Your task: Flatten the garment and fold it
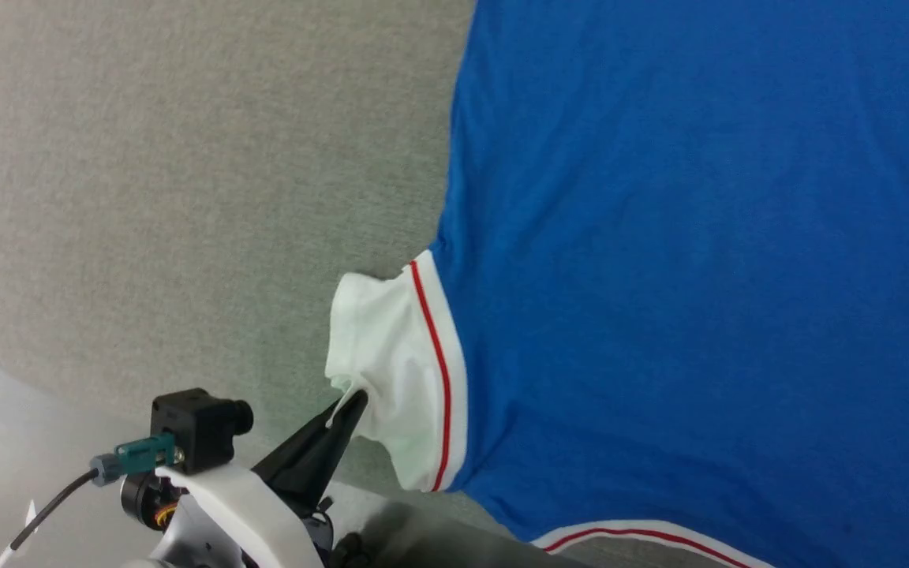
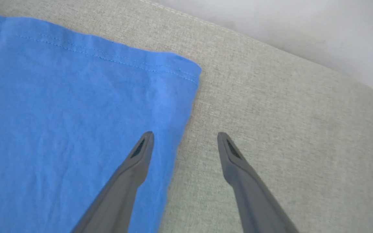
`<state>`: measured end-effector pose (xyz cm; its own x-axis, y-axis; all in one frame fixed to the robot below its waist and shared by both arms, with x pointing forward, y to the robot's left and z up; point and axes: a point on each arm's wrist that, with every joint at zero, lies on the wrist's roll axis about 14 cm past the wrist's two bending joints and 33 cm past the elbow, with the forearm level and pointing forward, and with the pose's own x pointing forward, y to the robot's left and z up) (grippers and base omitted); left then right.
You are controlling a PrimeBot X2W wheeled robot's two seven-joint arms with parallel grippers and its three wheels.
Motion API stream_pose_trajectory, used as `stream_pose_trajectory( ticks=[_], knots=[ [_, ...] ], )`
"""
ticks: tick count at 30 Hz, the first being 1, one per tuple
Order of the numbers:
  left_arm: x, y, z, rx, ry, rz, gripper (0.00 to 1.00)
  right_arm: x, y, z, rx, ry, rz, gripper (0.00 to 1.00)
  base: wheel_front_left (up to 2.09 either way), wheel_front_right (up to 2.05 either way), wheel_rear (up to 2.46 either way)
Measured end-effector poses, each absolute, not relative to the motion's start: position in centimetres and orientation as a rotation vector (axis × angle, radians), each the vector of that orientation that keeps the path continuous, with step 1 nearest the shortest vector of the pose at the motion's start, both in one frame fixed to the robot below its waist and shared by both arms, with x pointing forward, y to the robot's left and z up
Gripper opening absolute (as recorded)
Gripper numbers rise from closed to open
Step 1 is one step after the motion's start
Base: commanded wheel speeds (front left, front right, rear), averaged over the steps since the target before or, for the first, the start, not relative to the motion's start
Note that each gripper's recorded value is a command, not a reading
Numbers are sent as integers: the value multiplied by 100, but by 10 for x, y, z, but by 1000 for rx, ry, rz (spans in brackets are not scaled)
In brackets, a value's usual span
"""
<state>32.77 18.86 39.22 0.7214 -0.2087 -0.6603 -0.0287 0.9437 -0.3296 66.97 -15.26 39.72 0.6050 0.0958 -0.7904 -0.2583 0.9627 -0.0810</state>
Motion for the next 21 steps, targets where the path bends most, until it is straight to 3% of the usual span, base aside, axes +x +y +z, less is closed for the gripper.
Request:
stream_pose_trajectory(
  ticks=[11,12,13,21],
  knots=[
    [315,209,373,-331,819,7,0,701,-134,346,-232,933,212,100,0,0,0],
    [314,210,372,-335,821,14,0,701,-132,344,-237,937,216,94,0,0,0],
    [314,211,371,-334,824,18,0,702,-131,343,-241,937,219,2,0,0,0],
    [318,213,377,-327,790,10,0,691,-129,346,-262,921,252,0,0,0,0]
  ],
)
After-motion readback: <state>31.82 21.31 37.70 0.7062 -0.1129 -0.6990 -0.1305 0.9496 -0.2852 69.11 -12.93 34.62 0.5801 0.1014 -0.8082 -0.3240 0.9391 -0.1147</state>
